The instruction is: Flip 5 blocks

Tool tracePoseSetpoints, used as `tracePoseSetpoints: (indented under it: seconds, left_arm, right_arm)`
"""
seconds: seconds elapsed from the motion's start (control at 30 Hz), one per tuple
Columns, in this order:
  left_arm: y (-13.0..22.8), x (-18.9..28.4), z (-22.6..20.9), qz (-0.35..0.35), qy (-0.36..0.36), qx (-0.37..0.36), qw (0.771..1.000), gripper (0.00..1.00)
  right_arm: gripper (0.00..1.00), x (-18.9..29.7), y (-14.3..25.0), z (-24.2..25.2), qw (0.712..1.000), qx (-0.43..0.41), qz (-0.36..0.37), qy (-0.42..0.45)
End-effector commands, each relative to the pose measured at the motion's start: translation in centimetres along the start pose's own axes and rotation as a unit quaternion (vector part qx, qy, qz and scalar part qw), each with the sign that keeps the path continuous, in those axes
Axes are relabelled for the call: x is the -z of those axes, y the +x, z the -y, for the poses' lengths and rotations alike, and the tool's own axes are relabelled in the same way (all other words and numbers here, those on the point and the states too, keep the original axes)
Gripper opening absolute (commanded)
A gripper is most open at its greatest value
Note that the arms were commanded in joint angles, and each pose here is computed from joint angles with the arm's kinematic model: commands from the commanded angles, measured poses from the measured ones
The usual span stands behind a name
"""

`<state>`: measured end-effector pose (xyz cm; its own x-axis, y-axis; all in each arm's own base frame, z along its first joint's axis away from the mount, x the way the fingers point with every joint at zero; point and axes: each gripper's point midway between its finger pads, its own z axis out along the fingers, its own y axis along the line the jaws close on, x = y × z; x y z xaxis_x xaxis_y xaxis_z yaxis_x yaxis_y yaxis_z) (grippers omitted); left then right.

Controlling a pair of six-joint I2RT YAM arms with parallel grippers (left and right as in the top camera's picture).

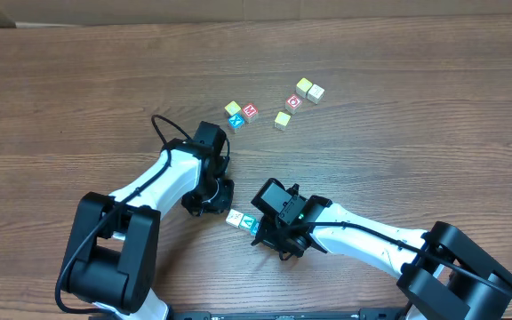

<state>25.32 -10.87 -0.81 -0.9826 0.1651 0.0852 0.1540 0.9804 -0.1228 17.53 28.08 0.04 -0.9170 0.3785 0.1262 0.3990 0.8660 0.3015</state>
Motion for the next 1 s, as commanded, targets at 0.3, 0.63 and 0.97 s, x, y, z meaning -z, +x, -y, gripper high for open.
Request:
tracePoseSetpoints:
  seconds: [0.3, 0.63, 0.97]
  left_arm:
    - [3.7, -3.8, -0.5, -0.076, -0.033, -0.07, 0.994, 0.04]
    - [4.2, -3.9, 1.0, -0.081, -0.016, -0.102, 0.991, 0.04]
    - [4.6, -4.0, 1.5, -0.088, -0.018, -0.114, 0.989, 0.04]
  right_arm:
    - [0.04, -0.2, -0.3, 0.2, 1.0, 0.0, 0.005, 0.004]
    - [0.04, -0.2, -0.3, 0.1, 1.0, 0.0, 0.006, 0.002]
    - [0.04, -0.2, -0.2, -0.1, 1.0, 0.002, 0.005, -0.004]
